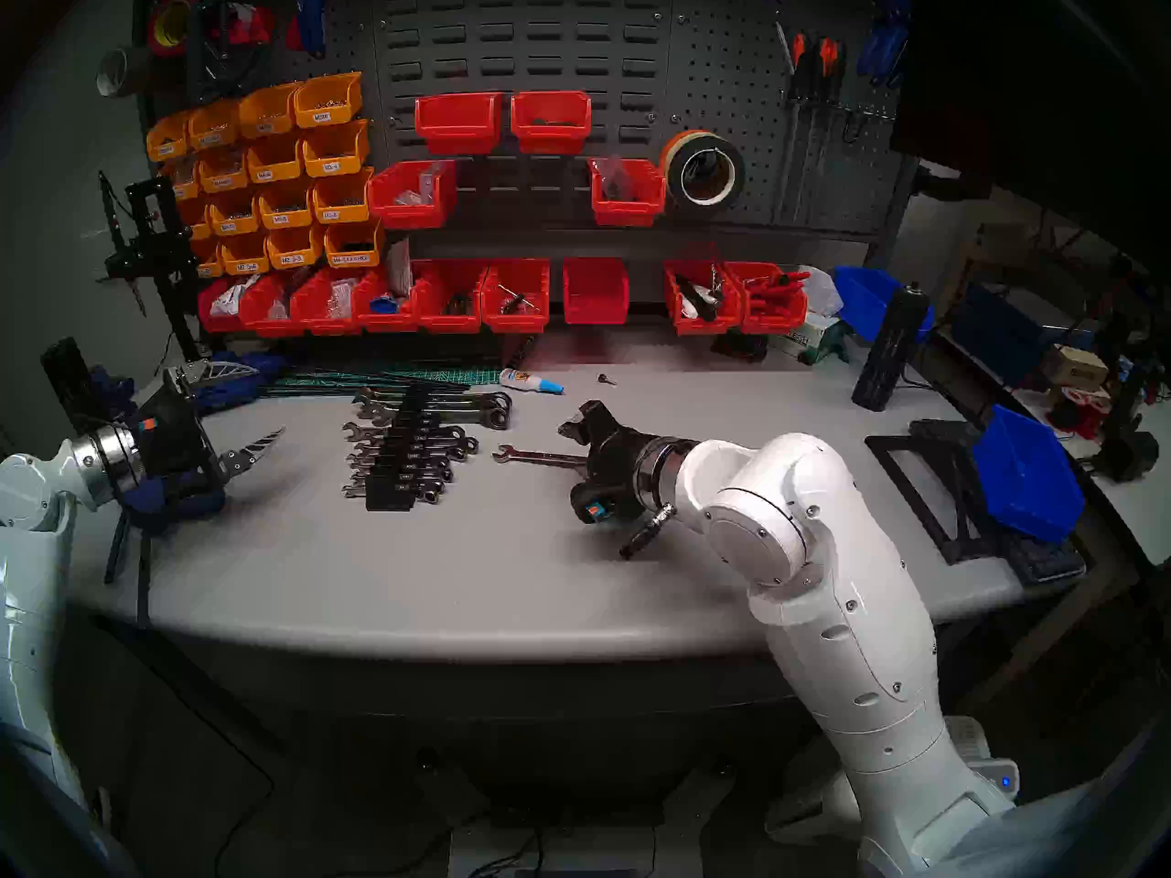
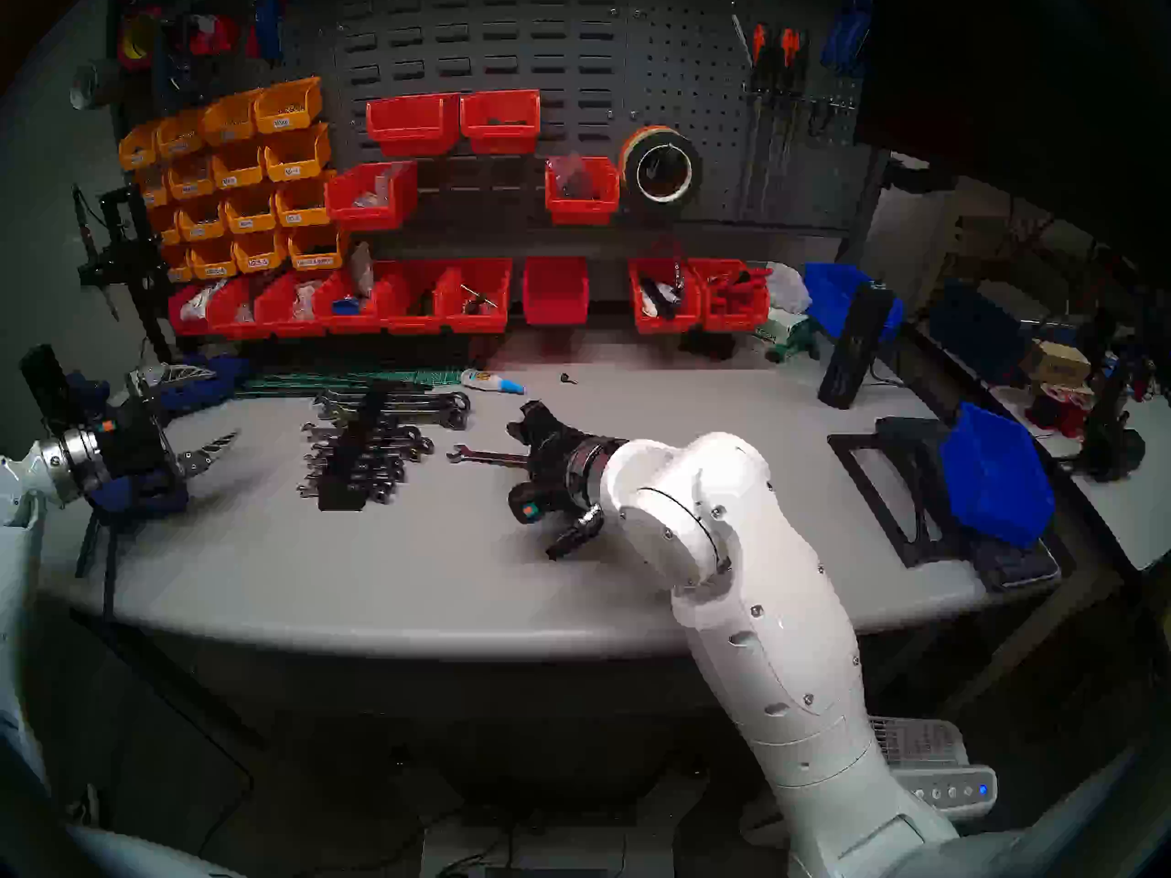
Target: Put the wrenches on the table into the correct slot in the case
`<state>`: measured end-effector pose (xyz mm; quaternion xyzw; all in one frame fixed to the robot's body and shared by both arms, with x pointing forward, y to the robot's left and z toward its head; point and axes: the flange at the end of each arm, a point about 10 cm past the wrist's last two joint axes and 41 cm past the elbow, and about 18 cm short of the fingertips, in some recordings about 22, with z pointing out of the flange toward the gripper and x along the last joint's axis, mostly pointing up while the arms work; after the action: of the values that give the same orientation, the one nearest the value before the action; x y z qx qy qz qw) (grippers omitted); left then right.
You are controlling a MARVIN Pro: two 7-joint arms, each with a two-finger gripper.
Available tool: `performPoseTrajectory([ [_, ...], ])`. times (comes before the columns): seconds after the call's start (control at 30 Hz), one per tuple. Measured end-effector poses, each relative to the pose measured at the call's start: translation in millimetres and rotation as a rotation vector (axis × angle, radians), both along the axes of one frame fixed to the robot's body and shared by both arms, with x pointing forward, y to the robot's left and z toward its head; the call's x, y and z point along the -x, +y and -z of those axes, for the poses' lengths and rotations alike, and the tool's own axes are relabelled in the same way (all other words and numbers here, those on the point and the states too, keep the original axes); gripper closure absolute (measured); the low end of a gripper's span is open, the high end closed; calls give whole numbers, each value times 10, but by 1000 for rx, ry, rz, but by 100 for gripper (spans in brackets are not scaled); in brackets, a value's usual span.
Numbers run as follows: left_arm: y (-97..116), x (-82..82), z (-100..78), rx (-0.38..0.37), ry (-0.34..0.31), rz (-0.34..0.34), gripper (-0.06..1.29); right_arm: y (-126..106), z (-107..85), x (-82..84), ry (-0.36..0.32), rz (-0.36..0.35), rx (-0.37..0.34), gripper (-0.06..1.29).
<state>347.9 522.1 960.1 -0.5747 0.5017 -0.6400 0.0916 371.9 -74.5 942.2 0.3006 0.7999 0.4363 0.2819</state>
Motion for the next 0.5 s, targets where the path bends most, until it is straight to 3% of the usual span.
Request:
performPoseTrajectory([
  [0.13, 0, 0, 0, 0, 0, 0, 0, -25, 11, -28, 8, 31, -30, 36],
  [0.33, 0, 0, 1, 0, 0, 0, 0, -65, 33, -102, 72, 121, -193, 36],
  [0.5, 0, 0, 1, 0, 0, 0, 0, 2, 42, -116, 112, 137, -280, 35],
])
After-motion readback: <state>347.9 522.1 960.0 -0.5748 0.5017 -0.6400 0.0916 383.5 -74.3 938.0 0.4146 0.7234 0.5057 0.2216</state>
